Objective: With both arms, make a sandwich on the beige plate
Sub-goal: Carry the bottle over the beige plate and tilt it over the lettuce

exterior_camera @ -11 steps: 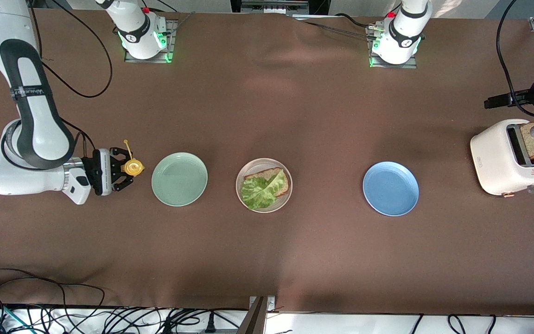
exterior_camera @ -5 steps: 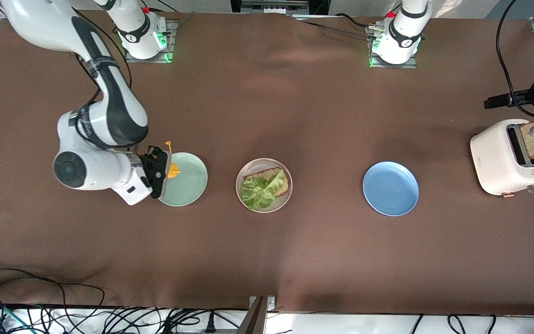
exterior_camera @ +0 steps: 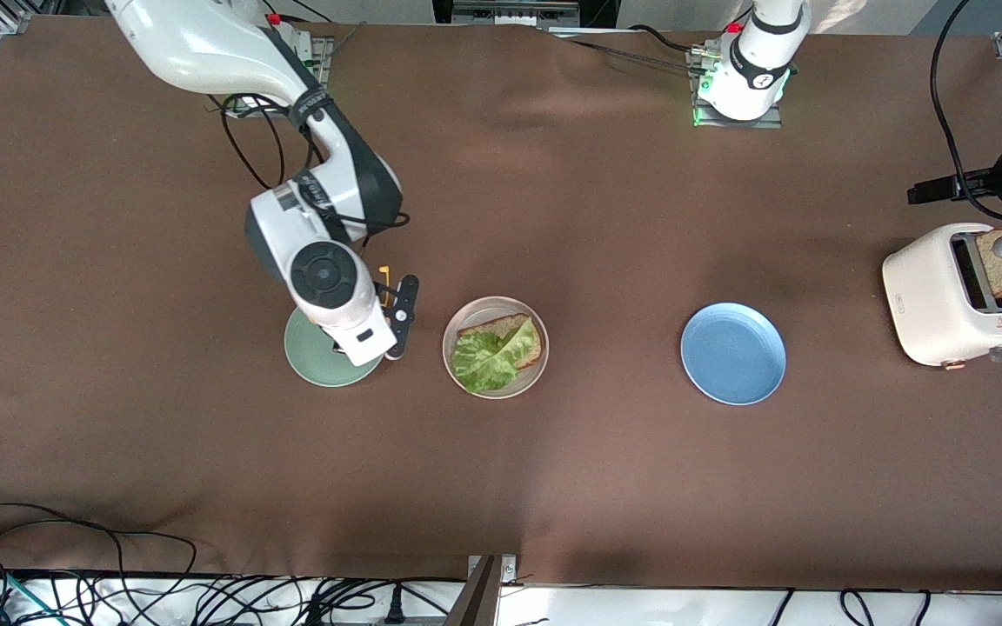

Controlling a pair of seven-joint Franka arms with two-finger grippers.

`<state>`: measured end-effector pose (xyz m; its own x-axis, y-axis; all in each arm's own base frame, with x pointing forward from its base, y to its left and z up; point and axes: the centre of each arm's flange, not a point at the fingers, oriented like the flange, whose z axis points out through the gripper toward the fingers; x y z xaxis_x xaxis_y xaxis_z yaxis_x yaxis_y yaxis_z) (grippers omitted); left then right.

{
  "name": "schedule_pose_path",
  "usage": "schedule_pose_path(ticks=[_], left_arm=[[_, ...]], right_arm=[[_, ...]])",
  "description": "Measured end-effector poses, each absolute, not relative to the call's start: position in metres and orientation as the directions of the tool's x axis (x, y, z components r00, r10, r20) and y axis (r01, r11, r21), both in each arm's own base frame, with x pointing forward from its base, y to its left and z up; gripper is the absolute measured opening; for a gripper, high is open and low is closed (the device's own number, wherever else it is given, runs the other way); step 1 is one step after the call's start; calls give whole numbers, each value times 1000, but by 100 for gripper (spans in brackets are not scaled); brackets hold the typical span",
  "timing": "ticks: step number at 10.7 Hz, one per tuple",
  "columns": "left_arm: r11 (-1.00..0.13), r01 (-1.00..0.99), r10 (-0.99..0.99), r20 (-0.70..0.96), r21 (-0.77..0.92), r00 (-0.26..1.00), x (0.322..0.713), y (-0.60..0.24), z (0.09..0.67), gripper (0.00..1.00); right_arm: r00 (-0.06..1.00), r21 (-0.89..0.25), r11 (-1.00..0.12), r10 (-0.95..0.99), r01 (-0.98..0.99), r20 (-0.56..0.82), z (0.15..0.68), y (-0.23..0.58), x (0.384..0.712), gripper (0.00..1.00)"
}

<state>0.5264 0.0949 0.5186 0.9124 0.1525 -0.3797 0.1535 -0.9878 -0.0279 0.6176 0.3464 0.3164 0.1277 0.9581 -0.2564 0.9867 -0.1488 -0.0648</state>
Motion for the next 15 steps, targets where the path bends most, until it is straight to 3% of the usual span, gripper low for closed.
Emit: schedule_pose_path(ticks=[3,8,15], left_arm=[[-988,151,150,-381,-28,912,527,94,518,100],[-988,152,151,-381,-28,912,527,94,518,100],[-988,152,151,-383,-27,912,527,94,517,100]], right_arm=[[42,41,-27,898,999,-437,313,412,598,12],[-77,174,282,698,944,-712,272,483,559,12],[-88,167,305,672,938,-735,282,497,549,12]])
